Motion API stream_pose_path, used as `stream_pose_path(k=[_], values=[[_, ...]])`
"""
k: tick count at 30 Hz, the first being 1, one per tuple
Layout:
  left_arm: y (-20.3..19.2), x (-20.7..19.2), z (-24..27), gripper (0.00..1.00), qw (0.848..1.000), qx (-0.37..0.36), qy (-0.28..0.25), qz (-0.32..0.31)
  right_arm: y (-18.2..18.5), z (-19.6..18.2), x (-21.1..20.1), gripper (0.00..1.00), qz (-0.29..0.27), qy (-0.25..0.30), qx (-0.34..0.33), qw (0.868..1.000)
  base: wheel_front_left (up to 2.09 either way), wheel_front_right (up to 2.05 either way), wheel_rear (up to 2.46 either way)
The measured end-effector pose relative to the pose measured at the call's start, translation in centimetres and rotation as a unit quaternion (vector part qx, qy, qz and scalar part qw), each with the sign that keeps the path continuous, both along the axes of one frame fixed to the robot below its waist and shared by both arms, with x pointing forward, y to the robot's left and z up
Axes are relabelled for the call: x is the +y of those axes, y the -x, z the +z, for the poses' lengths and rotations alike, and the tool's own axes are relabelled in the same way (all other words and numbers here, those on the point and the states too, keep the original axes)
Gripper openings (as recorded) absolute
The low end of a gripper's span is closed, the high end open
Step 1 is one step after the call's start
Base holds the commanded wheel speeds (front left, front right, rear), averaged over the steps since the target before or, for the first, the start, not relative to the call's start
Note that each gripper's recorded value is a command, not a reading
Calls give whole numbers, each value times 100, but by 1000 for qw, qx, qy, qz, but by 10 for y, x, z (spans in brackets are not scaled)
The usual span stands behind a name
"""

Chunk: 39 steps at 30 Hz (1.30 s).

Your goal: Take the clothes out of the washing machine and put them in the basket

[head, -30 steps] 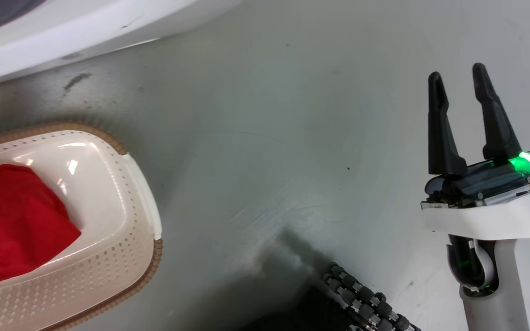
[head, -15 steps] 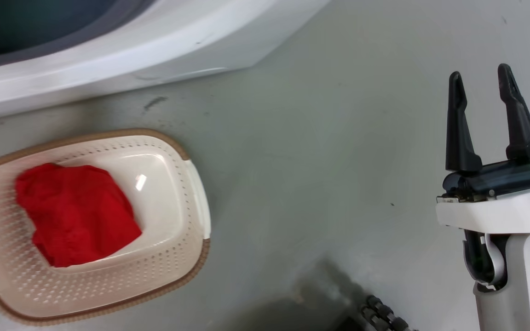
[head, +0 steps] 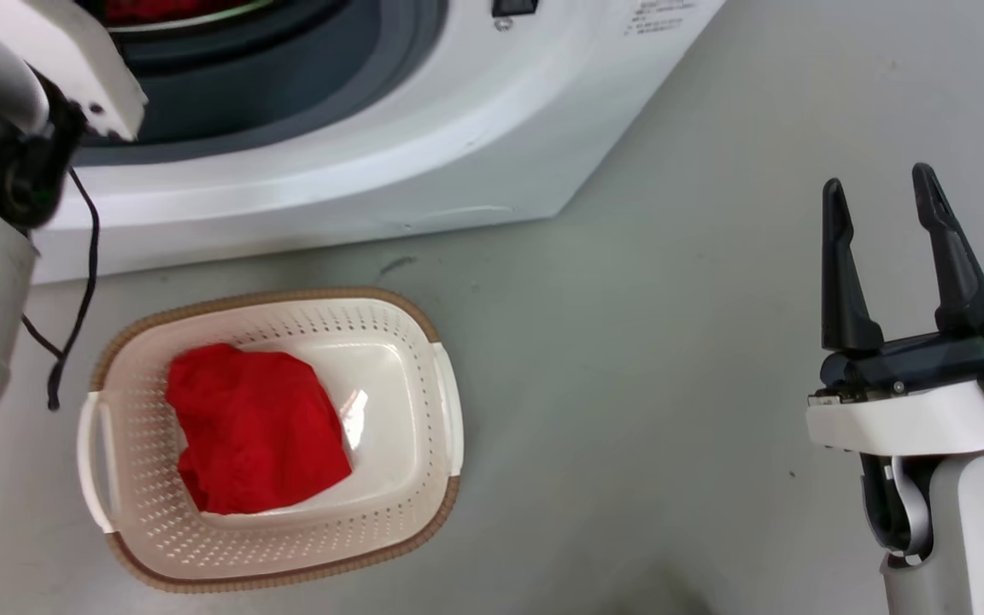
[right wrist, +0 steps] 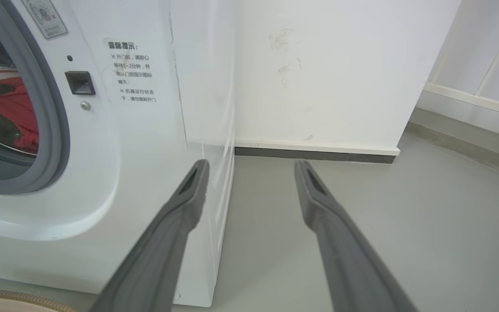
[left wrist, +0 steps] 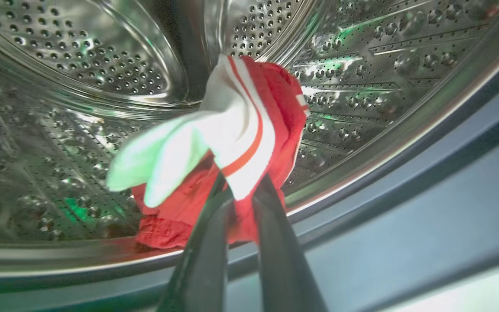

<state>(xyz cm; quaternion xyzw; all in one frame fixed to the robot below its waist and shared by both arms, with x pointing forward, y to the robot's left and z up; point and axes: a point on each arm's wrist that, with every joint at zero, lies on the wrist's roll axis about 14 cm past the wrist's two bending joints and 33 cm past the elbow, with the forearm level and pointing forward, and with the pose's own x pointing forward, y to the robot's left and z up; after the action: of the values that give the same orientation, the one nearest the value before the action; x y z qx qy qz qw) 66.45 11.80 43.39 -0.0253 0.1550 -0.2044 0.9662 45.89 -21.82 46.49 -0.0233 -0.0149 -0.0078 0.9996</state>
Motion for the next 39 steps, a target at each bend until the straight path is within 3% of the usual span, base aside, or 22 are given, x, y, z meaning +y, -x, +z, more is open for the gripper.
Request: stream_pose_path(k=[16, 25, 31, 39], values=[[71, 5, 81, 0, 987, -163, 7, -3, 21, 40, 19, 100, 23, 4, -42, 999, 0, 0, 0], [131, -5, 141, 0, 968, -245, 52, -9, 32, 57, 27, 100, 33, 0, -61, 998, 0, 0, 0], [178, -7, 143, 0, 966, -249, 60, -21, 38, 71, 34, 100, 42, -2, -79, 996, 0, 0, 0], [212, -26, 88, 0, 984, -149, 76, -58, 32, 64, 38, 100, 47, -1, -72, 996, 0, 0, 0]])
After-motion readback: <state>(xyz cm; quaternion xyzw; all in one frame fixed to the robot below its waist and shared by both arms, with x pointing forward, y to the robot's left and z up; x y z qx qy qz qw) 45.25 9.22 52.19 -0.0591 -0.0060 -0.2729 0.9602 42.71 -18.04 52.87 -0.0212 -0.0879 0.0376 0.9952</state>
